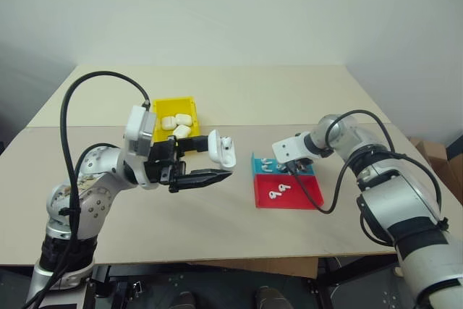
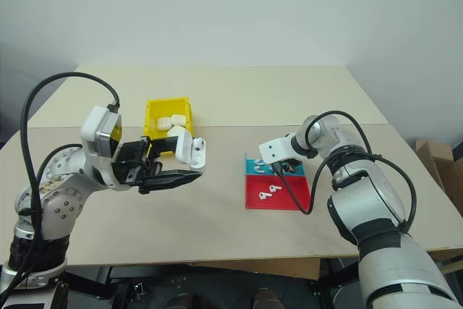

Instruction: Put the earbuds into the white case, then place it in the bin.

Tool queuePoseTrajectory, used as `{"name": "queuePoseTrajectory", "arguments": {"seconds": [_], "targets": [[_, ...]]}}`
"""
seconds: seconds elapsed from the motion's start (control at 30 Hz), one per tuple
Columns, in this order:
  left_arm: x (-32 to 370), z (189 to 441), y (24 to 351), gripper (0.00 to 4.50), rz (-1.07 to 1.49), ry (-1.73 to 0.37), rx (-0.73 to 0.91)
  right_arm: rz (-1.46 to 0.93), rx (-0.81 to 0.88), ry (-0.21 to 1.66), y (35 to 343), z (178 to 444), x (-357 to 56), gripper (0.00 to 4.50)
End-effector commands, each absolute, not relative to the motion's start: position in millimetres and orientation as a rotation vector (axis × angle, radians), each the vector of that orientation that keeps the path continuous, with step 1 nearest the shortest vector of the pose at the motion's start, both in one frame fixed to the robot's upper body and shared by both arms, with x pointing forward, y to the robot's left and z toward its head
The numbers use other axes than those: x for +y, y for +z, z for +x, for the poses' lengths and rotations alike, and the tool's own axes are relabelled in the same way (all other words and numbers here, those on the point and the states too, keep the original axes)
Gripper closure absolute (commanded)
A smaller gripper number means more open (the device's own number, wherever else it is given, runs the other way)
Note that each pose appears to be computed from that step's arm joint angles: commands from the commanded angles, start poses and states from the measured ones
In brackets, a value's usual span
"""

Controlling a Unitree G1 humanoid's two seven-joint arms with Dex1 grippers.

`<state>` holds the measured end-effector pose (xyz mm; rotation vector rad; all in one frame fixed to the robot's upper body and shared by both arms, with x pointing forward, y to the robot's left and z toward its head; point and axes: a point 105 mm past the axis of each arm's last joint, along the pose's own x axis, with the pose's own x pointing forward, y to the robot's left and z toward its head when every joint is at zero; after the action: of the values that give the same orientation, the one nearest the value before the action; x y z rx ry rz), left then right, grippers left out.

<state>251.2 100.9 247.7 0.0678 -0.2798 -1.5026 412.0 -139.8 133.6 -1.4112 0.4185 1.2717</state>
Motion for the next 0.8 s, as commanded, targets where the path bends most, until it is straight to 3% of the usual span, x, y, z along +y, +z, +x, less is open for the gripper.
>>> {"name": "queuePoseTrajectory", "arguments": {"seconds": [0.03, 0.7, 0.8], "targets": [[100.8, 243.9, 257.6, 1.74, 0.094, -1.518, -0.330, -1.413, 0.406, 1.275, 136.3, 412.4, -138.1, 2.42], [101.2, 243.2, 256.8, 1.74, 0.092, -1.516, -0.326, -1.410, 0.420, 1.283, 133.0, 411.3, -138.8, 2.42], [101.2, 242.9, 257.0, 1.74, 0.091, -1.516, -0.326, -1.417, 0.429, 1.271, 131.9, 412.2, -140.0, 3.02]]}}
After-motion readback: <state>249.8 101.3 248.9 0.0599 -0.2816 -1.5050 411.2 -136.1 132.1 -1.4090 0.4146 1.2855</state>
